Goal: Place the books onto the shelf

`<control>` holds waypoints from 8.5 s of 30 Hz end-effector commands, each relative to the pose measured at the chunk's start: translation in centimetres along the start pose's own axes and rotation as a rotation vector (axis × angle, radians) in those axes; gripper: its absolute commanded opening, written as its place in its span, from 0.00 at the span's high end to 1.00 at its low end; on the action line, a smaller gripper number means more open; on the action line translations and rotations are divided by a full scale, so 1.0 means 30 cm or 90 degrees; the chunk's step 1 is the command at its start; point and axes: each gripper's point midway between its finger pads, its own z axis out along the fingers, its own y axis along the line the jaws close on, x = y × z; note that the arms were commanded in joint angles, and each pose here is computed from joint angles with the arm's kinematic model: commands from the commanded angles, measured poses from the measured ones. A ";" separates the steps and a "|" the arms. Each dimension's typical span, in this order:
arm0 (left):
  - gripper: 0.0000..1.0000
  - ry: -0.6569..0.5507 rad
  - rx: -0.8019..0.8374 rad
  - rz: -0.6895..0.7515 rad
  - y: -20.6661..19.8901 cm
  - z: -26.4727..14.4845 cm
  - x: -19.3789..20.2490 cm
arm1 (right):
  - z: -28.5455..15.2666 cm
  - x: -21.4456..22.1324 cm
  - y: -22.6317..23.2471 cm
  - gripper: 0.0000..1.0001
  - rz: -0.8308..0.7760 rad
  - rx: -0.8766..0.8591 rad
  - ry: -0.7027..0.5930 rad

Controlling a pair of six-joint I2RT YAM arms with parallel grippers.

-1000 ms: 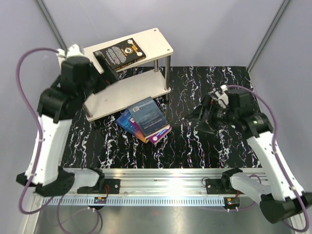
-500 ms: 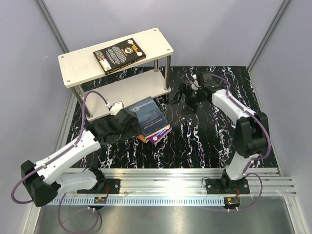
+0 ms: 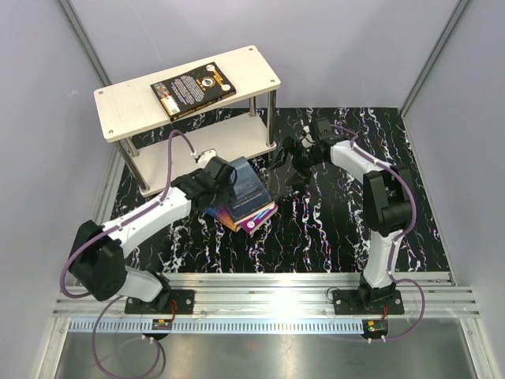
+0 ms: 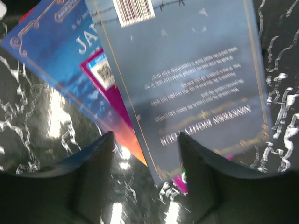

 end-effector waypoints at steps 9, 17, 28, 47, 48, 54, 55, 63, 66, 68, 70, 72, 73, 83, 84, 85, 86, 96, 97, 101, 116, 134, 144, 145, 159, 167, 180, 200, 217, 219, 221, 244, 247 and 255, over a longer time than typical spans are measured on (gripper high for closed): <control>0.50 -0.028 0.051 0.075 -0.059 0.105 -0.111 | 0.041 -0.092 0.075 0.02 0.004 -0.038 -0.013; 0.52 -0.006 0.006 0.106 0.019 0.180 -0.089 | 0.109 -0.122 0.067 0.02 0.054 -0.067 -0.015; 0.51 0.014 0.057 0.106 -0.051 0.217 -0.079 | 0.159 -0.136 0.052 0.02 0.082 -0.086 -0.007; 0.57 0.075 0.155 0.136 -0.267 0.239 -0.020 | 0.165 -0.065 0.061 0.61 0.111 -0.115 0.012; 0.57 0.075 0.155 0.138 -0.269 0.237 -0.017 | 0.151 -0.058 0.067 0.66 0.103 -0.114 0.013; 0.56 0.072 0.179 0.146 -0.284 0.152 -0.026 | 0.066 -0.010 0.070 1.00 0.022 -0.075 0.018; 0.53 0.078 0.183 0.151 -0.280 0.136 -0.022 | 0.051 0.004 0.076 1.00 0.013 -0.074 0.022; 0.16 0.036 0.223 0.176 -0.267 -0.076 -0.110 | -0.155 0.107 0.201 1.00 -0.105 -0.122 0.010; 0.06 0.014 0.277 0.184 -0.288 -0.194 -0.161 | -0.246 0.175 0.244 1.00 -0.138 -0.150 0.007; 0.06 -0.010 0.316 0.197 -0.292 -0.284 -0.205 | -0.306 0.234 0.260 1.00 -0.151 -0.167 0.005; 0.05 -0.020 0.353 0.222 -0.289 -0.336 -0.224 | -0.340 0.275 0.263 1.00 -0.149 -0.178 0.001; 0.03 -0.043 0.387 0.235 -0.281 -0.383 -0.241 | -0.386 0.348 0.262 1.00 -0.133 -0.201 0.010; 0.02 -0.037 0.421 0.244 -0.283 -0.404 -0.237 | -0.401 0.365 0.269 1.00 -0.137 -0.214 0.007; 0.04 0.043 0.726 0.265 -0.385 -0.585 -0.146 | -0.662 0.568 0.424 1.00 -0.207 -0.359 0.021; 0.05 0.064 0.737 0.265 -0.393 -0.585 -0.128 | -0.676 0.573 0.436 1.00 -0.211 -0.365 0.020; 0.07 0.084 0.747 0.268 -0.401 -0.582 -0.108 | -0.692 0.576 0.452 1.00 -0.212 -0.373 0.019; 0.07 0.095 0.753 0.272 -0.406 -0.586 -0.092 | -0.707 0.581 0.468 1.00 -0.218 -0.382 0.017; 0.31 0.166 0.820 0.261 -0.423 -0.644 0.013 | -0.746 0.610 0.495 1.00 -0.210 -0.422 0.019; 0.36 0.169 0.829 0.257 -0.423 -0.653 0.016 | -0.745 0.612 0.490 1.00 -0.213 -0.421 0.018; 0.73 0.157 0.852 0.244 -0.431 -0.694 0.003 | -0.720 0.610 0.462 1.00 -0.204 -0.409 0.022; 1.00 -0.080 0.661 0.228 -0.417 -0.784 -0.282 | -0.711 0.455 0.357 0.00 -0.161 -0.171 -0.163; 1.00 -0.460 0.511 -0.050 -0.181 -0.992 -1.111 | -0.815 0.513 0.048 0.00 -0.051 0.049 -0.326; 1.00 -0.466 0.489 -0.233 -0.014 -0.833 -1.242 | -0.816 0.551 0.003 0.00 -0.045 0.064 -0.322; 1.00 -0.464 0.485 -0.241 -0.009 -0.813 -1.244 | -0.809 0.550 -0.002 0.00 -0.042 0.067 -0.319; 1.00 -0.420 0.350 -0.262 0.121 -0.579 -1.149 | -0.773 0.531 0.009 0.00 -0.043 0.055 -0.302; 1.00 -0.426 0.265 -0.261 0.183 -0.562 -1.156 | -0.748 0.527 0.008 0.00 -0.037 0.048 -0.289; 0.01 -0.374 -0.006 -0.233 0.339 -0.602 -1.157 | -0.718 0.521 0.002 0.00 -0.035 0.050 -0.268; 0.25 -0.195 0.066 -0.099 0.301 -0.486 -0.323 | -0.347 0.436 -0.015 0.00 0.043 -0.007 -0.028; 0.03 -0.079 0.192 0.152 0.069 0.048 -0.381 | -0.136 0.355 -0.096 0.00 0.221 -0.227 -0.131; 0.03 -0.046 0.194 0.149 0.065 0.131 -0.372 | -0.110 0.336 -0.106 0.00 0.238 -0.224 -0.132; 0.04 -0.023 0.196 0.145 0.066 0.189 -0.370 | -0.099 0.315 -0.083 0.00 0.242 -0.247 -0.134; 0.05 0.115 0.286 0.145 -0.078 0.194 0.015 | 0.147 0.348 0.057 0.00 0.232 -0.275 -0.073; 0.05 0.133 0.308 0.155 -0.141 0.159 0.080 | 0.140 0.344 0.072 0.04 0.222 -0.281 -0.075; 0.05 0.138 0.324 0.133 -0.183 0.075 0.132 | 0.018 0.356 0.073 0.80 0.153 -0.237 -0.113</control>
